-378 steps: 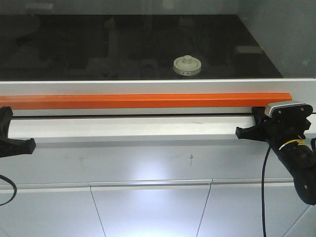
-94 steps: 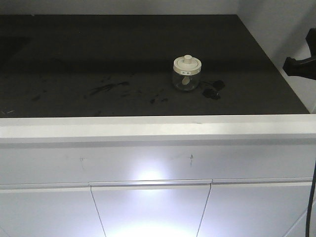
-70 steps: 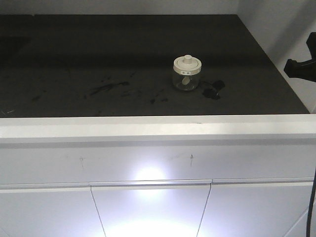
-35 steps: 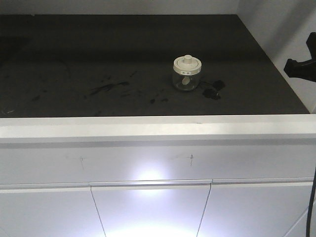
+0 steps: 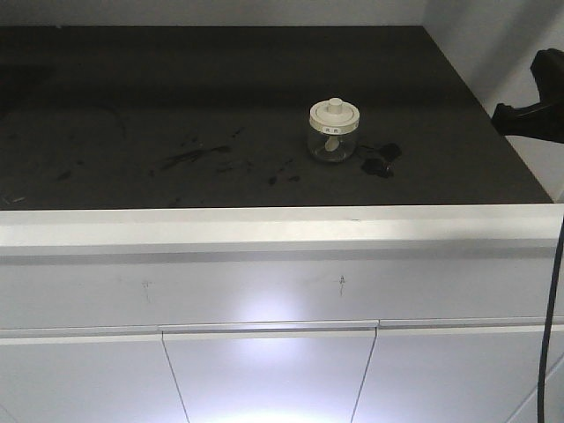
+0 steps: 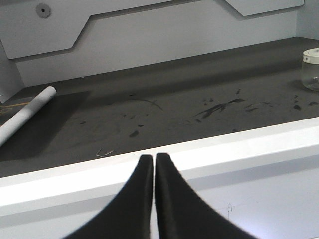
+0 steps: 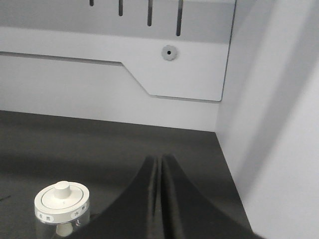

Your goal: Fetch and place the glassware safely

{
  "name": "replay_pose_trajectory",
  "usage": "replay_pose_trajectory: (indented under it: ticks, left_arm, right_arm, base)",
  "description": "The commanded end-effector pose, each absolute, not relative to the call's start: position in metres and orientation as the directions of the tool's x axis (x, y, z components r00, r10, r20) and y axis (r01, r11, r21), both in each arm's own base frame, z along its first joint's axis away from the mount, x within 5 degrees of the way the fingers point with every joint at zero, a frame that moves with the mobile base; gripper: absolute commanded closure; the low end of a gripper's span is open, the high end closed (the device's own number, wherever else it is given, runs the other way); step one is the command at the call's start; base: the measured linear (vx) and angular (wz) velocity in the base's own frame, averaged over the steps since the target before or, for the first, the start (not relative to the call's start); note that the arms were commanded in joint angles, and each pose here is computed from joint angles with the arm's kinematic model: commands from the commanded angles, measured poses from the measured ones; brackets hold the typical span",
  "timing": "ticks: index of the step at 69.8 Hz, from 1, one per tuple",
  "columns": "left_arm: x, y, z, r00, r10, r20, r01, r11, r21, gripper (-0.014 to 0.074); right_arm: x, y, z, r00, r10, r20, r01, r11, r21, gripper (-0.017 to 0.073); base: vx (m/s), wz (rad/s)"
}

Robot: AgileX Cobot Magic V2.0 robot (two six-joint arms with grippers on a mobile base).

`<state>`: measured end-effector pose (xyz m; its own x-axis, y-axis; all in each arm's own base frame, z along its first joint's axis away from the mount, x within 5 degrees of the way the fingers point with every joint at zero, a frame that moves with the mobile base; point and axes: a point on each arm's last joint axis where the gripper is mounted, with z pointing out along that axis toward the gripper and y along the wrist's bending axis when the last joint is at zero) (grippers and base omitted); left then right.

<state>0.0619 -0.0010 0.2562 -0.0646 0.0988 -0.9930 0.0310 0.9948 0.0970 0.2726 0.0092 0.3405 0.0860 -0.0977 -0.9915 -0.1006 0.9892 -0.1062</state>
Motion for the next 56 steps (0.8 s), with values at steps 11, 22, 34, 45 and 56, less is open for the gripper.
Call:
replay_pose_trajectory:
  ticks: [11, 22, 34, 45, 56]
  left_arm:
    - [0.062, -0.002, 0.272, 0.022, 0.089, -0.996, 0.033, 0.995, 0.090, 0.0601]
    - [0.062, -0.002, 0.272, 0.022, 0.089, -0.996, 0.033, 0.995, 0.090, 0.0601]
    - [0.062, -0.002, 0.272, 0.022, 0.089, -0.996, 0.033, 0.995, 0.090, 0.0601]
    - [0.062, -0.002, 0.272, 0.022, 0.089, -0.996, 0.033, 0.995, 0.090, 0.0601]
    - [0.062, -0.002, 0.272, 0.022, 0.089, -0.996, 0.033, 0.995, 0.090, 0.0601]
  right_arm:
    - [0.298, 0.016, 0.368, 0.165, -0.041, -0.985, -0.176, 0.982, -0.070, 0.0340]
    - [0.323, 0.021, 0.369, 0.133, 0.017, -0.991, -0.248, 0.969, -0.016, 0.0080]
    - [0.354, 0.033, 0.366, 0.138, 0.046, -0.989, -0.374, 0.927, -0.009, -0.0056]
    - [0.384, 0.063, 0.359, 0.131, 0.013, -0.991, -0.461, 0.886, -0.049, -0.0034]
    - [0.417, 0.091, 0.351, 0.115, -0.005, -0.993, -0.489, 0.870, -0.061, -0.0020]
  base:
    - [0.00, 0.00]
    - [0.00, 0.00]
    - [0.00, 0.00]
    - [0.00, 0.00]
    - [0.00, 0.00]
